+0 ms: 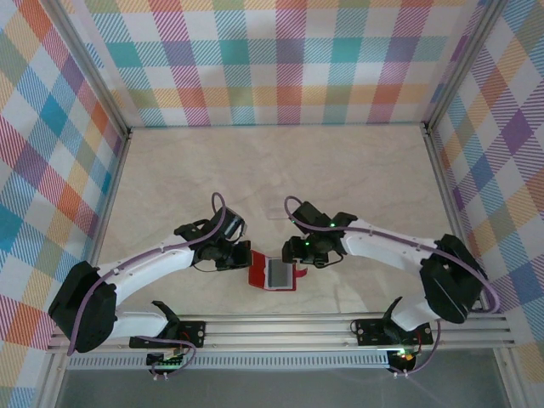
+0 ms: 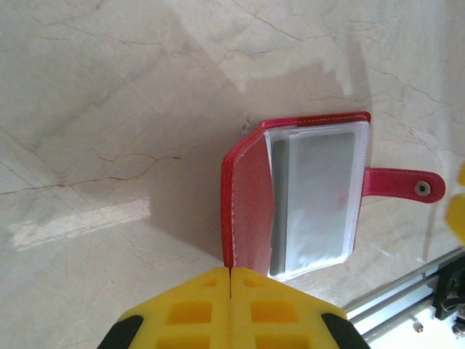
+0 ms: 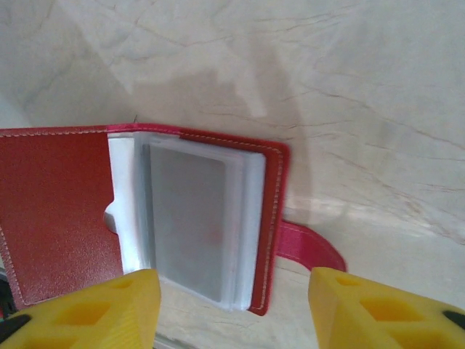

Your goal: Take the credit cards out of the card holder

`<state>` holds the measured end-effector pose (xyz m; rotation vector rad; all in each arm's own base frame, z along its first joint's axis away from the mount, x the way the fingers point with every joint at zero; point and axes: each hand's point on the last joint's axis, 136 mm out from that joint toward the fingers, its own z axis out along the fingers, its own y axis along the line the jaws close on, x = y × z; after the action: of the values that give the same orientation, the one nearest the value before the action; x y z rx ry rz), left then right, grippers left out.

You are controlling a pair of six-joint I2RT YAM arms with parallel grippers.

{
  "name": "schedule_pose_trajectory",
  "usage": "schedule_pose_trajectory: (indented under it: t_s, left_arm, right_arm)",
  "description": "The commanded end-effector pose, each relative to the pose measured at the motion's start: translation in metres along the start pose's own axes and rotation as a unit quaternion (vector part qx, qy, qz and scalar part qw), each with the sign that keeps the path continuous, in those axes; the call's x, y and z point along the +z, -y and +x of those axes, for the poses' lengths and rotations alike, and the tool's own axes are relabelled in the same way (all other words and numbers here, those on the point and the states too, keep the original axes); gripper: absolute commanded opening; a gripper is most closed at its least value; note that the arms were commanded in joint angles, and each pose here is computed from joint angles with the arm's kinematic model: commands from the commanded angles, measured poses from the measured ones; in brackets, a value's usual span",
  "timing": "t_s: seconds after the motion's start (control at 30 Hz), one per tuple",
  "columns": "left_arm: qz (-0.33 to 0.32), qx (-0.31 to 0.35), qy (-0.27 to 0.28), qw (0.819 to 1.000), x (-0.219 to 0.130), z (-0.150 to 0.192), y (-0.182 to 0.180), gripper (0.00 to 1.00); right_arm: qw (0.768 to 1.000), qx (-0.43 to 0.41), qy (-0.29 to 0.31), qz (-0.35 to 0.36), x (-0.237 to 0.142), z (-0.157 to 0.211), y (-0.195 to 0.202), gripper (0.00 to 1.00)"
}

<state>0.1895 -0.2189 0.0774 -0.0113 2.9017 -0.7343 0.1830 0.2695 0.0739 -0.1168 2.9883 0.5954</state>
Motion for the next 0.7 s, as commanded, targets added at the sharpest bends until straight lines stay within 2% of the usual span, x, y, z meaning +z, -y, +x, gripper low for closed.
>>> schedule_pose_trajectory:
  t_s: [0.0,0.2,0.33,0.53,0.67]
  left_arm:
    - [0.03,-0.008,0.008,0.999,-0.007,-0.006,0.013,0.0]
    - [0.03,-0.009,0.006,1.0,-0.005,-0.003,0.01,0.0]
    - [0.023,-0.011,0.004,1.0,-0.003,0.0,0.005,0.0]
    - [0.007,-0.015,0.006,1.0,-0.003,0.005,-0.006,0.0]
    - [-0.008,-0.017,0.01,1.0,-0.004,0.009,-0.017,0.0]
  right_arm:
    - [0.999,-0.014,-0.035,0.017,0.012,0.008,-0.007,0.6]
    - [0.996,-0.025,-0.063,0.05,0.038,0.012,-0.009,0.69]
    - [0.994,-0.032,-0.073,0.074,0.049,0.014,-0.007,0.79]
    - [0.99,-0.032,-0.083,0.106,0.06,0.019,0.002,0.83]
    - [0.987,-0.036,-0.083,0.136,0.061,0.021,0.012,0.82]
